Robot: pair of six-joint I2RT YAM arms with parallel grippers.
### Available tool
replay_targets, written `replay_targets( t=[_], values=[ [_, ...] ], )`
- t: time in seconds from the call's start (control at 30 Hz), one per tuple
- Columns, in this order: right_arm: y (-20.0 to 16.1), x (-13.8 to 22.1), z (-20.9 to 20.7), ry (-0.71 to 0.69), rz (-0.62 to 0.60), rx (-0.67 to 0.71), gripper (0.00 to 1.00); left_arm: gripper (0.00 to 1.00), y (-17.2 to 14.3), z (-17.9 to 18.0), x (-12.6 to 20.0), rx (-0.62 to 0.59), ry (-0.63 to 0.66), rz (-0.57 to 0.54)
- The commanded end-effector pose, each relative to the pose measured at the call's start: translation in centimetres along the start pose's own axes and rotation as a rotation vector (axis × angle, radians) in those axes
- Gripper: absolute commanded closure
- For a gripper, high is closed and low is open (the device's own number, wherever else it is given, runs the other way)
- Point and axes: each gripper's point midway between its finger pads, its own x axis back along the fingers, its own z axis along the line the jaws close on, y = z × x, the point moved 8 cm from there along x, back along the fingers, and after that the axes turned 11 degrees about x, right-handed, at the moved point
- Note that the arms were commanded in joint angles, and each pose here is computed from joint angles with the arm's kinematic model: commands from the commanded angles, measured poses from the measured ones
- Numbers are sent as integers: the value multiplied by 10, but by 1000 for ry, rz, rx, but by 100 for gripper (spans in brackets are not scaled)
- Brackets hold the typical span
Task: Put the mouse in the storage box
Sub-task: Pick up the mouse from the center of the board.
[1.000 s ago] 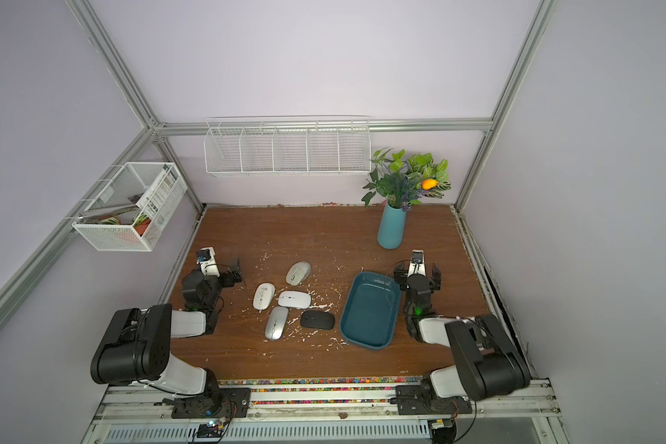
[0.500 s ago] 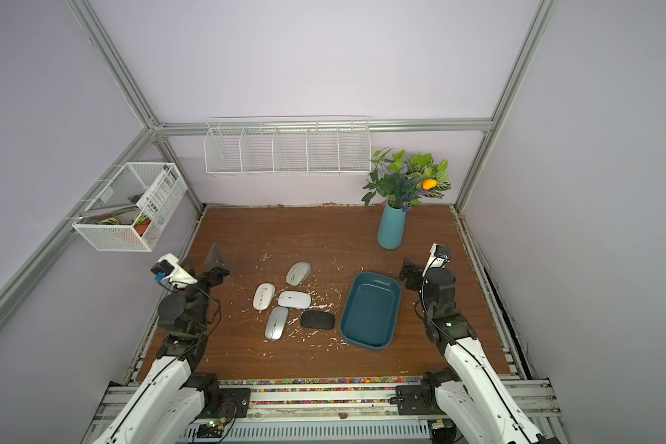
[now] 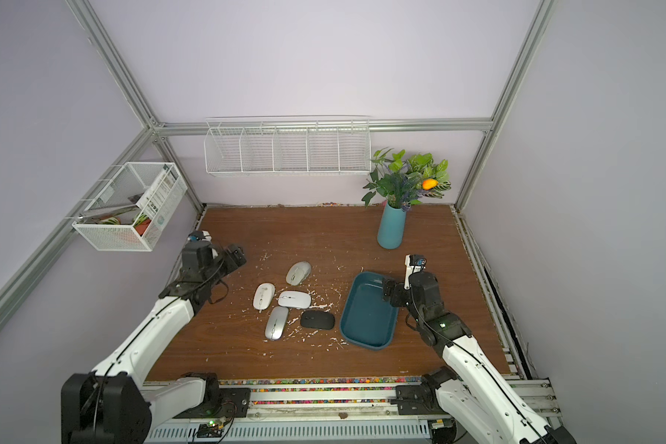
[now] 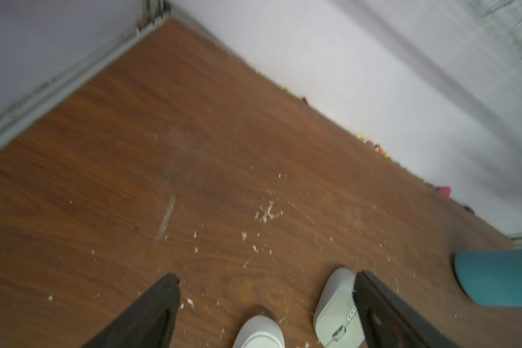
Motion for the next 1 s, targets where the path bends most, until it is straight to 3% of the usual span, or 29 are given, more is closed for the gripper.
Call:
replay_targets(
  t=[0.0, 0.1, 0.2, 0.73, 0.97],
  values=[
    [-14, -6, 3, 18, 42, 12, 4, 7, -46, 16, -15, -86, 167, 386],
    [-18, -8, 3, 27, 51, 8, 4, 13, -68, 20, -31, -137, 274, 506],
    [-18, -9, 5, 39, 53, 2, 4, 14, -89, 12, -37, -184, 274, 547],
    [-21, -7, 5, 51, 51, -20, 4, 12, -125, 20, -65, -272, 330, 630],
    [-22, -7, 5, 46, 54, -24, 4, 25, -134, 28, -77, -303, 412, 653]
  ],
)
